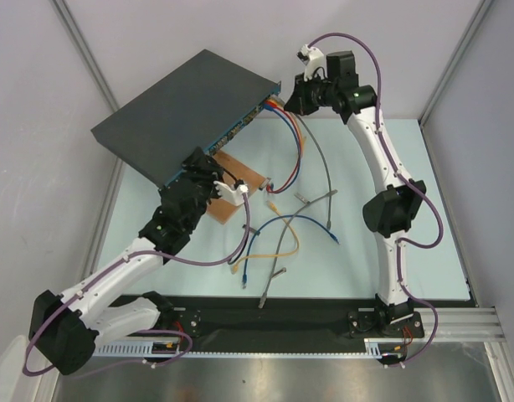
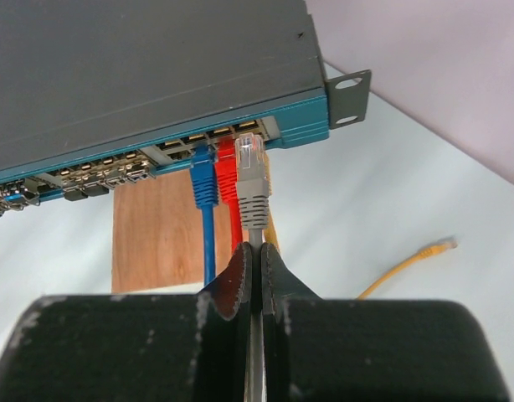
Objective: Insert the plug into the switch port
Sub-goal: Insert the connector into the switch port.
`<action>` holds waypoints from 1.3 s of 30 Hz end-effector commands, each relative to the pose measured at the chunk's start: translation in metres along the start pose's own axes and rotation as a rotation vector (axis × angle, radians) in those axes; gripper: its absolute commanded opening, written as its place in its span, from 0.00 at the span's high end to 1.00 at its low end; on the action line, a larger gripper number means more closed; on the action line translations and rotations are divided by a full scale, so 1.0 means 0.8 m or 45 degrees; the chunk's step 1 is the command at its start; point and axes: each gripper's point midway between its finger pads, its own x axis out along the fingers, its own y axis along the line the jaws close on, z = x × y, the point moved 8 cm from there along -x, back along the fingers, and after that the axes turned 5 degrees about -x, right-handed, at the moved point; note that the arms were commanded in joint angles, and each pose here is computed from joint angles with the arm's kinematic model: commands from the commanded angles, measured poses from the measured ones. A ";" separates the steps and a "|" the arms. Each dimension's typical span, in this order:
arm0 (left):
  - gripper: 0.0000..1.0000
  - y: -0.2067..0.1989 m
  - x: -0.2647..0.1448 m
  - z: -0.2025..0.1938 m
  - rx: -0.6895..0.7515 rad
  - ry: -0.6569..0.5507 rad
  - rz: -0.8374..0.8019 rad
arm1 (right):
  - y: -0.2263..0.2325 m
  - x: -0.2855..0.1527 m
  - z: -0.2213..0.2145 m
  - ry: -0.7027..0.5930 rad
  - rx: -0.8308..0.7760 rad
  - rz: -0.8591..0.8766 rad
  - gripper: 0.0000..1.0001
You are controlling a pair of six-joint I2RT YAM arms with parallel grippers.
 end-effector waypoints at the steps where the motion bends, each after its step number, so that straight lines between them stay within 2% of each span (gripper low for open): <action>1: 1.00 -0.002 -0.030 -0.059 0.081 0.335 -0.024 | 0.026 -0.026 0.027 -0.047 0.008 -0.012 1.00; 10: 1.00 0.006 -0.033 -0.077 0.127 0.339 -0.014 | 0.037 -0.026 0.031 -0.042 0.030 -0.069 1.00; 23: 1.00 0.010 -0.024 -0.072 0.106 0.317 -0.018 | 0.029 -0.004 0.034 -0.081 0.008 -0.090 1.00; 39: 1.00 0.009 -0.027 -0.069 0.101 0.308 -0.028 | 0.025 0.016 0.010 0.002 -0.012 -0.052 1.00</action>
